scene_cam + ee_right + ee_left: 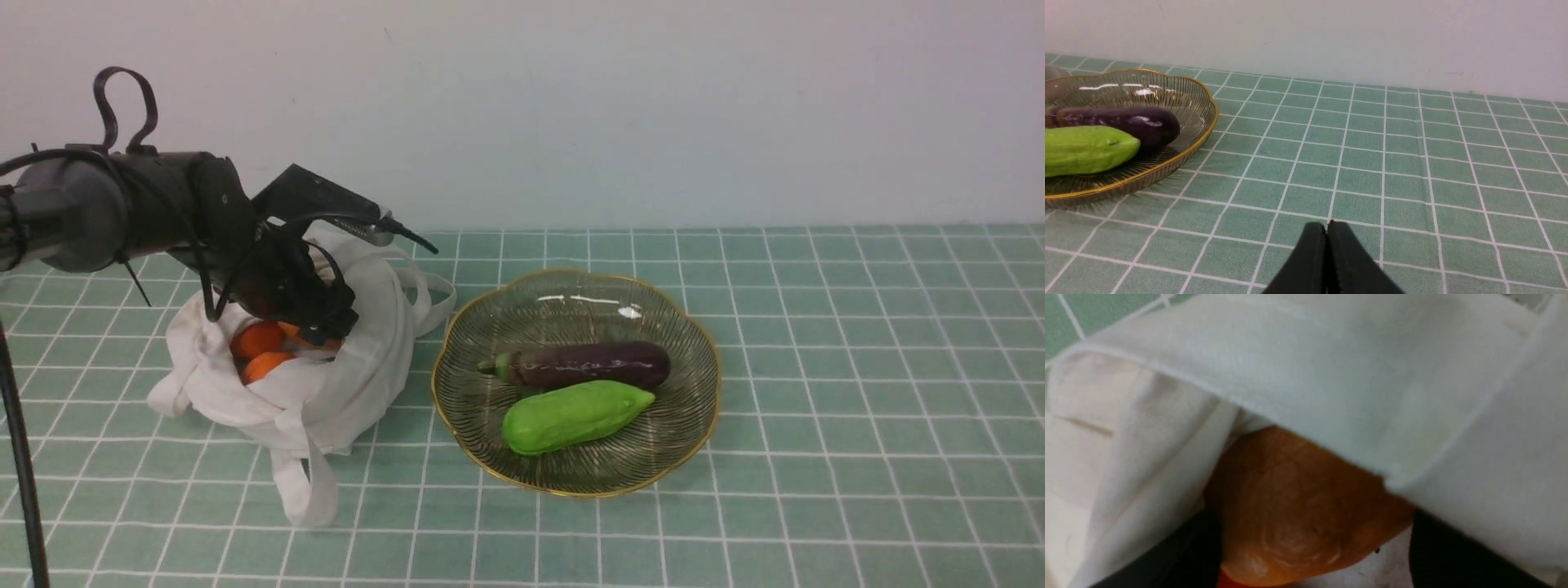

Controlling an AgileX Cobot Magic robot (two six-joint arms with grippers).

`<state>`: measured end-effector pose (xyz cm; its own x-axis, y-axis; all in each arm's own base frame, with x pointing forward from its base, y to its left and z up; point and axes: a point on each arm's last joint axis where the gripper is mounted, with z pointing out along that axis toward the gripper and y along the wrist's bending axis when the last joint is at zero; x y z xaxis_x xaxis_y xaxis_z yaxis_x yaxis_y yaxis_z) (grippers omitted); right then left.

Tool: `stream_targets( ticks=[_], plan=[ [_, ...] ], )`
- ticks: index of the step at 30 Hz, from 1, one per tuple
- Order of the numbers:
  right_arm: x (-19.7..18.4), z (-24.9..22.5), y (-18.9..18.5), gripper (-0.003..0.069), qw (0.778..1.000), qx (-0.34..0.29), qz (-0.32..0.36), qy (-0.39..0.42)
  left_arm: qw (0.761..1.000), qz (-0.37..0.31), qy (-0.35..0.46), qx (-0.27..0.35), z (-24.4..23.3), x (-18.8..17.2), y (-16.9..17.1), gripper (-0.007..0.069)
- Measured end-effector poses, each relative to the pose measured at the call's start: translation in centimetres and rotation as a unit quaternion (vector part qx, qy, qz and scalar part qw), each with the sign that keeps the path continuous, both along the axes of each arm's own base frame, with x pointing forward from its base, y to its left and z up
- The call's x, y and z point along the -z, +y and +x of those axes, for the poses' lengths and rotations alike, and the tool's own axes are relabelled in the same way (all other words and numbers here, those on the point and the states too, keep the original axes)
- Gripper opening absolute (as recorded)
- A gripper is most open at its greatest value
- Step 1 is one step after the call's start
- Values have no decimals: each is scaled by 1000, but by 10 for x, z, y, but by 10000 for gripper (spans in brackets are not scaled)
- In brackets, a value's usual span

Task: Take vegetables from cloth bag on blue coffee tablecloth place on plate.
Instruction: 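Reach into the cloth bag and grasp the potato inside with the left gripper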

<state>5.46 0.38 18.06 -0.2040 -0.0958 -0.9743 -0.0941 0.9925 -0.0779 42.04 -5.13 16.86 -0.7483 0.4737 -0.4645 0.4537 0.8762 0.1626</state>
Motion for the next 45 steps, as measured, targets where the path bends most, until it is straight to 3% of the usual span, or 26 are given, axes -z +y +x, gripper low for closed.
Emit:
stream_targets(
  ticks=[3, 4, 5, 7, 14, 18, 24, 33, 36, 40, 45],
  plan=[
    [0, 0, 0, -15, 1000, 0, 0, 0, 1000, 3, 1, 5, 1, 4, 0, 547],
    [0, 0, 0, -15, 1000, 0, 0, 0, 1000, 5, 0, 7, 2, 4, 0, 489],
    [0, 0, 0, -15, 1000, 0, 0, 0, 1000, 5, 0, 7, 2, 5, 0, 489],
    [0, 0, 0, -15, 1000, 0, 0, 0, 1000, 8, -1, 9, 2, 5, 1, 382],
    [0, 0, 0, -15, 1000, 0, 0, 0, 1000, 8, 8, 9, -2, -2, 1, 350],
    [0, 0, 0, -15, 1000, 0, 0, 0, 1000, 4, 7, 9, -10, -23, 1, 69],
    [0, 0, 0, -15, 1000, 0, 0, 0, 1000, 0, 2, 8, -22, -53, 2, -6],
    [0, 0, 0, -15, 1000, 0, 0, 0, 1000, -7, -23, -4, -14, -47, 1, 22],
    [0, 0, 0, -15, 1000, 0, 0, 0, 999, -11, -37, -10, -10, -43, 1, 97],
    [0, 0, 0, -15, 1000, 0, 0, 0, 999, -11, -40, -12, -5, -35, 1, 286],
    [0, 0, 0, -15, 1000, 0, 0, 0, 1000, -9, -21, -11, -3, -19, 0, 447]
  ],
)
